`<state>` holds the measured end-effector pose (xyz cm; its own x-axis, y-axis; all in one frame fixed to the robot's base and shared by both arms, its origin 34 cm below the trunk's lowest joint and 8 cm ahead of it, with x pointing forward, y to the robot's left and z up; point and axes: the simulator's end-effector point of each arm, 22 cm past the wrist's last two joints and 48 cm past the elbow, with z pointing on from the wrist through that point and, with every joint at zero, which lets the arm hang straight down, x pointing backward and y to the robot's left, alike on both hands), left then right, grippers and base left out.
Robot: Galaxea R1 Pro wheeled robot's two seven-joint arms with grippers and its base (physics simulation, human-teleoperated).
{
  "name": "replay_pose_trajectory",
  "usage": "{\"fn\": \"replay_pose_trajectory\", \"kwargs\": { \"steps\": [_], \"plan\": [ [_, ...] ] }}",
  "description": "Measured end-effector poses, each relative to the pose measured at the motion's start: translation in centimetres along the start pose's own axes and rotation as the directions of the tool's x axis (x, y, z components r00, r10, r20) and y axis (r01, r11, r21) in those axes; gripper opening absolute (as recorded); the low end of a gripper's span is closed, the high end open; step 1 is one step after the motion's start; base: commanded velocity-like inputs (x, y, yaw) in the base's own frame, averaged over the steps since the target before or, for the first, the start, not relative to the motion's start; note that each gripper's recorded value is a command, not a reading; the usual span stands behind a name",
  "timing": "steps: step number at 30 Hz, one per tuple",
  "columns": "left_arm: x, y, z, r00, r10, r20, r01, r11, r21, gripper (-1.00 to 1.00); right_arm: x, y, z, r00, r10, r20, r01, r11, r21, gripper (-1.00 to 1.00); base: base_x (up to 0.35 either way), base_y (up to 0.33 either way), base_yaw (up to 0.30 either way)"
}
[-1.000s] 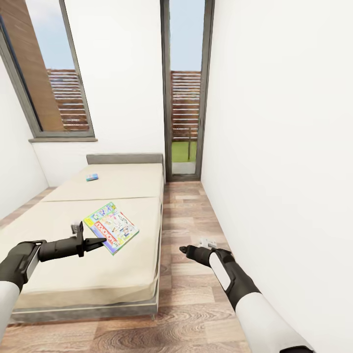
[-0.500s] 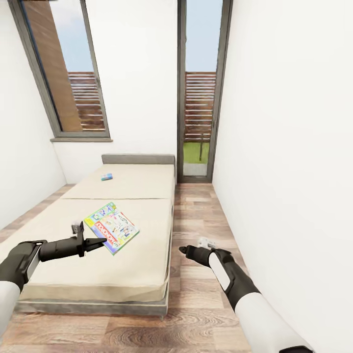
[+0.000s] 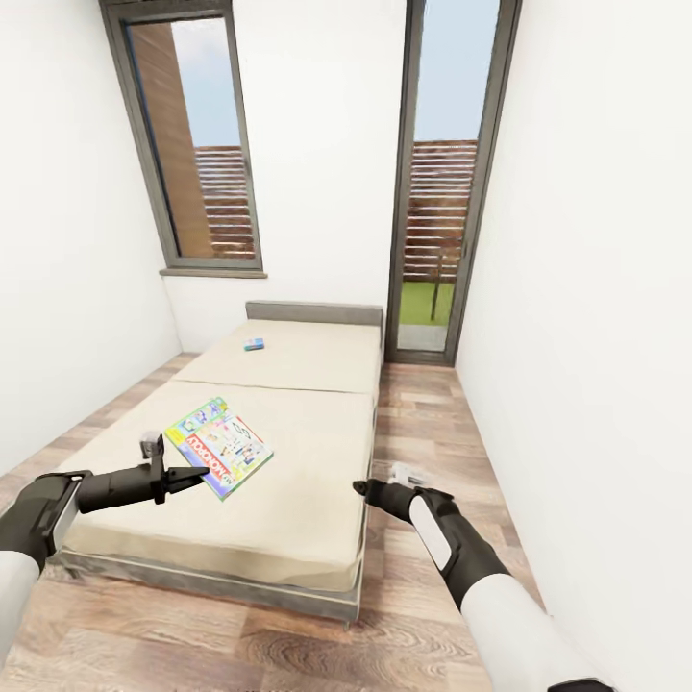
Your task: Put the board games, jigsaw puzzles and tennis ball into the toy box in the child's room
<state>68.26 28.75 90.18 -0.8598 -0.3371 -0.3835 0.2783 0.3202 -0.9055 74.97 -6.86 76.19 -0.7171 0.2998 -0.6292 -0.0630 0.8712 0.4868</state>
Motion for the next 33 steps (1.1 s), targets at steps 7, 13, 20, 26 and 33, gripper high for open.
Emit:
{"fn": "replay_pose_trajectory", "kwargs": {
  "steps": [7,13,20,26,33],
  "plan": [
    [-0.5,-1.0,-0.2,1.0,0.0,0.0,0.0,1.0,-0.001,-1.0,-0.7,0.7,-0.6,1.0,0.0,0.0,0.0,1.0,0.001,1.0,0.0,0.0,0.283],
    [-0.9,-1.9,-0.4,1.0,0.0,0.0,0.0,1.0,-0.002,-1.0,-1.3,1.1,-1.2,1.0,0.0,0.0,0.0,1.0,0.003,1.0,0.0,0.0,0.283],
    [-1.3,-3.0,-0.5,1.0,-0.001,-0.001,0.001,1.0,-0.001,-1.0,-2.1,1.7,-1.9,1.0,-0.001,-0.001,0.001,1.0,0.003,1.0,0.0,0.0,0.283],
    [-1.7,-3.8,-0.7,1.0,0.001,-0.002,-0.001,1.0,-0.003,-1.0,-2.7,2.2,-2.4,1.0,-0.002,-0.001,0.002,1.0,0.003,1.0,0.0,0.0,0.283],
    [-2.1,-4.8,-0.9,1.0,0.0,-0.003,0.0,1.0,-0.003,-1.0,-3.3,2.7,-3.1,1.0,-0.003,-0.002,0.003,1.0,0.004,1.0,0.0,0.0,0.283]
  ]
}}
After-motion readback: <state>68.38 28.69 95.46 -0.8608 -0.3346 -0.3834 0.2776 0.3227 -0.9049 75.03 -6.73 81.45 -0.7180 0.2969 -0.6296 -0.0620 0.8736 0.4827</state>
